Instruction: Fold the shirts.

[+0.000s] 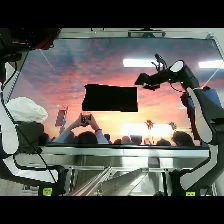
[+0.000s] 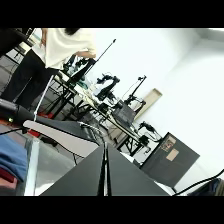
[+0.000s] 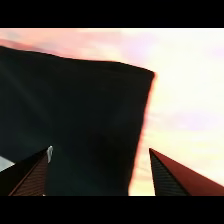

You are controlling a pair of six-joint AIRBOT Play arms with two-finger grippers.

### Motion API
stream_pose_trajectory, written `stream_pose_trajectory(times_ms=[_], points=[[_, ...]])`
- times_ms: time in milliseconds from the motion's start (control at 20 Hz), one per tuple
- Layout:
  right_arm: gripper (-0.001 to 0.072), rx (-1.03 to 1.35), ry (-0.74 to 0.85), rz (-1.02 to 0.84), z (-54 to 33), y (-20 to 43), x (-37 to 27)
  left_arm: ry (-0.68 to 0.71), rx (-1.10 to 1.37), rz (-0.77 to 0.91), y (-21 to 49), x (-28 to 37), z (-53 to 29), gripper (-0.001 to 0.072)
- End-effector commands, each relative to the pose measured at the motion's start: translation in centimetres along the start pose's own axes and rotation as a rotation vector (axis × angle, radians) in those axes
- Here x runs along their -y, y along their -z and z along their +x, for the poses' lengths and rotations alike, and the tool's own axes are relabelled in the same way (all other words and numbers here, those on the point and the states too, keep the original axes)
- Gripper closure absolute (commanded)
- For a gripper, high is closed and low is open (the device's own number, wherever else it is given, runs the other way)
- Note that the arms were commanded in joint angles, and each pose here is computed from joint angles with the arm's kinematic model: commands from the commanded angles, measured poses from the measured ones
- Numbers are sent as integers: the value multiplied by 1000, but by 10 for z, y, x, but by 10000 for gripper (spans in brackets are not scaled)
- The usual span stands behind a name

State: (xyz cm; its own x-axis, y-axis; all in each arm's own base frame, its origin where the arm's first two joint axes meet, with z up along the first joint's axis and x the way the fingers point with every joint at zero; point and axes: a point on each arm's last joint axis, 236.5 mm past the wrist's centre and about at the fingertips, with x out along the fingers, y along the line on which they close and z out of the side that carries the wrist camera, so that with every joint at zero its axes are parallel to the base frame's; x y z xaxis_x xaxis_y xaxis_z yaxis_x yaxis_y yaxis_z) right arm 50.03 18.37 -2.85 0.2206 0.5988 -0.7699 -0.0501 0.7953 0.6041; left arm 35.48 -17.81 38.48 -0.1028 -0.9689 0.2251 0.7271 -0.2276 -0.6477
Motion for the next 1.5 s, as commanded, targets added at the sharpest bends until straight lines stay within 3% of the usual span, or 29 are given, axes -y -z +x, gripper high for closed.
stream_pose_trajectory(times_ms=[0, 450, 500, 550, 800, 1100, 1300, 1450], points=[[3, -122, 50, 100, 28, 30, 35, 12, -13, 1, 4, 0, 3, 678], [26, -133, -133, 138, 103, 45, -23, 20, -26, 1, 7, 2, 3, 678], [251, -122, -166, 122, 100, 41, -31, 20, -27, 1, 8, 2, 3, 678], [675, -103, -215, 93, 96, 35, -43, 20, -27, 1, 8, 2, 3, 678], [686, 110, -319, 49, 25, -37, -94, 20, -27, 1, 7, 2, 3, 678], [686, 596, -378, 198, -193, -147, -95, 26, -39, 1, 10, 3, 3, 678], [687, 785, -238, 399, -323, -138, -26, 52, -85, 0, 21, 10, 2, 687], [687, 876, -35, 540, -400, -96, 35, 58, -97, -10, 24, 11, 2, 687]])
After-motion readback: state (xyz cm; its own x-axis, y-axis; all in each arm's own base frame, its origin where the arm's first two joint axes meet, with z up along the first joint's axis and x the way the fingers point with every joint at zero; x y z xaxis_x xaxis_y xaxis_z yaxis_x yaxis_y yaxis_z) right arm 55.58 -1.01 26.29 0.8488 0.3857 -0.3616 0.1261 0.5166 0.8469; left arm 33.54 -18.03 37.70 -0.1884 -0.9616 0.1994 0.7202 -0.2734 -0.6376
